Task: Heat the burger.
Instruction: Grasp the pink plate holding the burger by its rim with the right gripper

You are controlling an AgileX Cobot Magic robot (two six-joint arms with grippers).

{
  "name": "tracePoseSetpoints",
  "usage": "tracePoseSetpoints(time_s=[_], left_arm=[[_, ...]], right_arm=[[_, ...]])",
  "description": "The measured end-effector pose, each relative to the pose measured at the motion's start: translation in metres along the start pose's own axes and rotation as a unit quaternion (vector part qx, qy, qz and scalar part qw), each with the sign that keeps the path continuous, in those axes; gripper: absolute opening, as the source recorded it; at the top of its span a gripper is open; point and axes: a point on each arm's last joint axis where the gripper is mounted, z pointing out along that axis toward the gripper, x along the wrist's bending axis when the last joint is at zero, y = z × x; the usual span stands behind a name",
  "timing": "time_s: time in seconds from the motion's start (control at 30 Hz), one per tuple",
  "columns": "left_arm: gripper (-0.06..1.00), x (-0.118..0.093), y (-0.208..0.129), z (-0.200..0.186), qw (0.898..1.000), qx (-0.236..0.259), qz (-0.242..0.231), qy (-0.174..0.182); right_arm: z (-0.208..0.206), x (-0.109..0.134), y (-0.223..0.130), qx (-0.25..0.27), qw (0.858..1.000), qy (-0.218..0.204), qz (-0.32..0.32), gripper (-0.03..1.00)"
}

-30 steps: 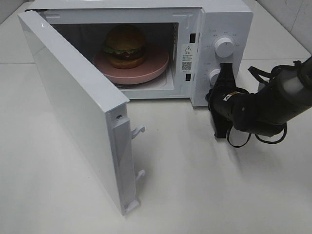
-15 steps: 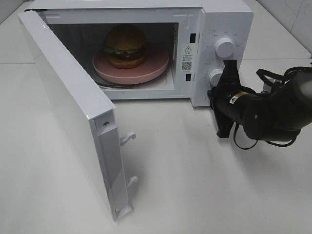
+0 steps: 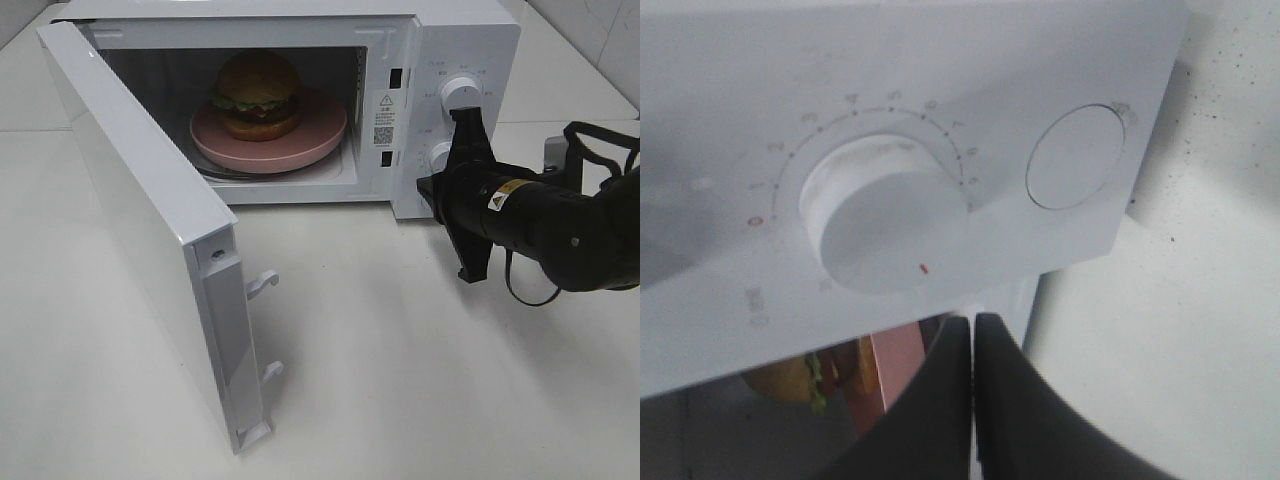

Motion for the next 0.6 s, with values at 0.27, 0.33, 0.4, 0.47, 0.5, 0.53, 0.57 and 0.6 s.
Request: tracePoseSetpoints(time_s=[0.27, 0.33, 0.4, 0.47, 0.5, 0.53, 0.57, 0.6], left_arm=[[0.99, 0.0, 0.0, 0.0, 1.0, 0.0, 0.0, 0.0], [0.99, 0.0, 0.0, 0.0, 1.0, 0.0, 0.0, 0.0], [0.99, 0.0, 0.0, 0.0, 1.0, 0.0, 0.0, 0.0], [0.99, 0.0, 0.0, 0.0, 1.0, 0.0, 0.0, 0.0], [0.99, 0.0, 0.0, 0.0, 1.0, 0.0, 0.0, 0.0], [0.99, 0.0, 0.0, 0.0, 1.0, 0.0, 0.0, 0.0], [0.99, 0.0, 0.0, 0.0, 1.0, 0.0, 0.0, 0.0], [0.99, 0.0, 0.0, 0.0, 1.0, 0.0, 0.0, 0.0]], right_arm=[[-0.018, 0.013, -0.004, 0.041, 0.988, -0.054, -0.136, 0.01], [-0.026, 0.017, -0.004, 0.052, 0.978, -0.074, -0.186, 0.01], [-0.031, 0.02, -0.004, 0.059, 0.971, -0.084, -0.217, 0.01], [-0.033, 0.02, -0.004, 0.063, 0.967, -0.093, -0.23, 0.01], [-0.037, 0.022, -0.004, 0.07, 0.958, -0.102, -0.259, 0.01], [-0.04, 0.023, -0.003, 0.075, 0.952, -0.108, -0.275, 0.01], [-0.04, 0.023, -0.003, 0.075, 0.952, -0.108, -0.275, 0.01], [-0.045, 0.026, -0.003, 0.082, 0.94, -0.112, -0.31, 0.01]])
